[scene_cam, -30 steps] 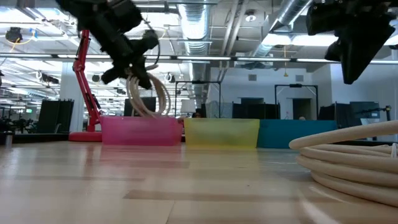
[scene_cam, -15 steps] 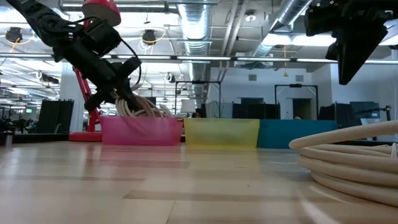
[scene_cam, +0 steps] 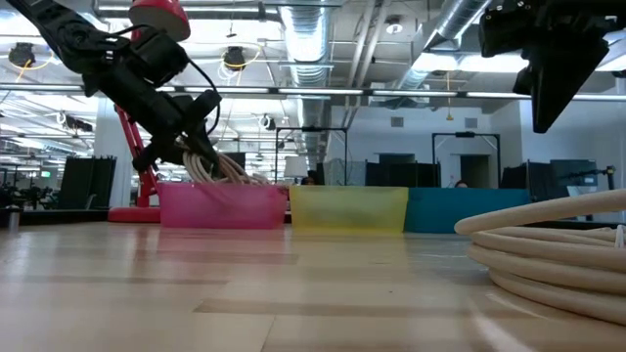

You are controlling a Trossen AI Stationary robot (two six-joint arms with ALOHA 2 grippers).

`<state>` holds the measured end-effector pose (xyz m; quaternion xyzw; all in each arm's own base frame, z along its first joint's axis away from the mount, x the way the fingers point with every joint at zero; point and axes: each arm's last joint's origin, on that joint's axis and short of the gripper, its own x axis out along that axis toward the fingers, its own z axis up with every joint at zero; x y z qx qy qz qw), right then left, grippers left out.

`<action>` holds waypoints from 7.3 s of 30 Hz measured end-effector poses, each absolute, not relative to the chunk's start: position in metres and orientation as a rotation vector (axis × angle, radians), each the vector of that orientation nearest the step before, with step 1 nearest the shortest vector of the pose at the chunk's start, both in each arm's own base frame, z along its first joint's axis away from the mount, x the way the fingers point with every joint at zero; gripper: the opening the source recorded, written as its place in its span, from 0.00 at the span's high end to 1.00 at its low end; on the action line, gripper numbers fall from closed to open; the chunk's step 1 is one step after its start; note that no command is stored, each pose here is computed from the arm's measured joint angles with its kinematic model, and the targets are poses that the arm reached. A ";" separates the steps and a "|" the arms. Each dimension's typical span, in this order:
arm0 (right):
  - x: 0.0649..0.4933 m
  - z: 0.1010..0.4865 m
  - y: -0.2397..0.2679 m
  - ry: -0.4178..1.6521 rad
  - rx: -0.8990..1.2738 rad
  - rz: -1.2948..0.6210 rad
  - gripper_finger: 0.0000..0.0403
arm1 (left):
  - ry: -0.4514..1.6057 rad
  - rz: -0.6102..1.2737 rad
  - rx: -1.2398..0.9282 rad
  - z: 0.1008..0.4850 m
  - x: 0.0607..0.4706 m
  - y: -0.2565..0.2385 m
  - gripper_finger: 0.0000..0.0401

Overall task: Pick & Place USB Port
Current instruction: Put the right brown charger cable into the red bin, then put the bottom left black charger cable into the blue bin

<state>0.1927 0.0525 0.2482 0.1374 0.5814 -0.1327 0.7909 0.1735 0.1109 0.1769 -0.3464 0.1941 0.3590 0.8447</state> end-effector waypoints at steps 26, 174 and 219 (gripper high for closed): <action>0.195 0.249 0.053 1.232 0.303 -0.277 0.81 | 0.226 0.507 -0.699 0.221 0.135 0.113 0.58; 0.215 0.191 0.040 0.848 0.360 -0.312 0.81 | 1.775 0.879 -1.240 0.148 0.150 -0.254 0.60; 0.211 0.187 0.024 0.923 0.298 -0.363 0.81 | 1.220 0.508 -1.095 0.210 0.178 -0.189 0.98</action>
